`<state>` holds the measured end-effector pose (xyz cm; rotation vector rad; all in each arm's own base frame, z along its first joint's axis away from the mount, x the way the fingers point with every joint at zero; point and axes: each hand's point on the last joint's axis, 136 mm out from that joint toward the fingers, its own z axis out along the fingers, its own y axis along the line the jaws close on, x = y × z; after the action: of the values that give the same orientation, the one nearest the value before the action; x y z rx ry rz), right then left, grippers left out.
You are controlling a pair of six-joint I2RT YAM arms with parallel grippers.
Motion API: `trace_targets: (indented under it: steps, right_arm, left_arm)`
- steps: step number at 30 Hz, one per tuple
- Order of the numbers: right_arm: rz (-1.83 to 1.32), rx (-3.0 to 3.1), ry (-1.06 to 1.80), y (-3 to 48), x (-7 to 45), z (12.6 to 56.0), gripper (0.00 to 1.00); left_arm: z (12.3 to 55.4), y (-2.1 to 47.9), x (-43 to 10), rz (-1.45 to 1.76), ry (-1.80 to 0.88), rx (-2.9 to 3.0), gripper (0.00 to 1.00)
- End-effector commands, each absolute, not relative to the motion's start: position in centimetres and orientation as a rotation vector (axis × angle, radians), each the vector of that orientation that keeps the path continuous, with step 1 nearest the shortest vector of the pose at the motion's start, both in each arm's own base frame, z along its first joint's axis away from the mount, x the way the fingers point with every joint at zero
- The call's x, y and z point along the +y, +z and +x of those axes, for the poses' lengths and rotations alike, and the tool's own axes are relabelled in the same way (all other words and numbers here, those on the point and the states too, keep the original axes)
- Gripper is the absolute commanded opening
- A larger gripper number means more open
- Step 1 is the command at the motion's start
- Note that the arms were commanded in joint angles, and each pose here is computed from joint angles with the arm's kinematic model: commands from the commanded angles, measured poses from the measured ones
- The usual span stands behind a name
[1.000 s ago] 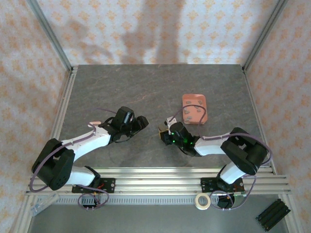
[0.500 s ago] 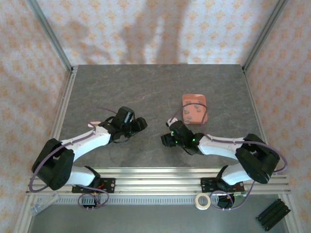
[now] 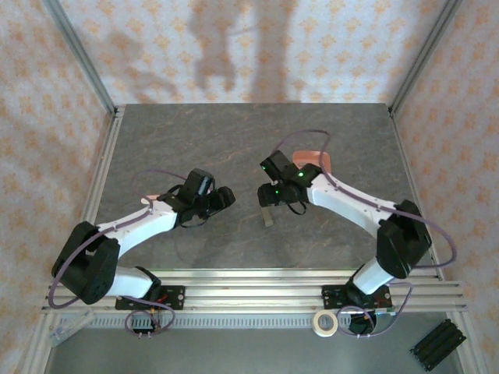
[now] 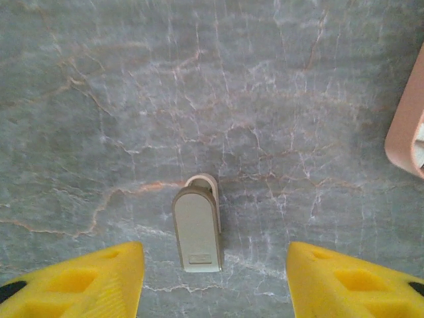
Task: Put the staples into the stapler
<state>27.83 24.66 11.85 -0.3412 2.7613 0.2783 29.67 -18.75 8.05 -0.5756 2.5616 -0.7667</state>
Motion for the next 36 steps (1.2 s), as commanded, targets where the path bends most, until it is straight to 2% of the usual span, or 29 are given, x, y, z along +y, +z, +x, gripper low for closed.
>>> trace_targets:
  steps: [1,18,27,36]
  right_arm:
    - [-0.336,2.883,0.2,10.5,24.1,26.9,0.58]
    - [-0.428,3.003,0.173,5.0,26.4,27.8,0.55]
    - [-0.433,3.02,0.183,4.0,26.7,27.8,0.45]
    - [-0.471,2.921,0.185,5.7,26.3,28.5,0.26]
  left_arm:
    - [29.7,8.1,-18.6,-0.56,-0.763,2.578,0.69]
    - [30.1,7.4,-18.3,-0.568,-0.76,2.592,0.69]
    - [30.3,7.2,-18.5,-0.567,-0.761,2.602,0.69]
    - [30.2,7.4,-18.6,-0.553,-0.766,2.606,0.68]
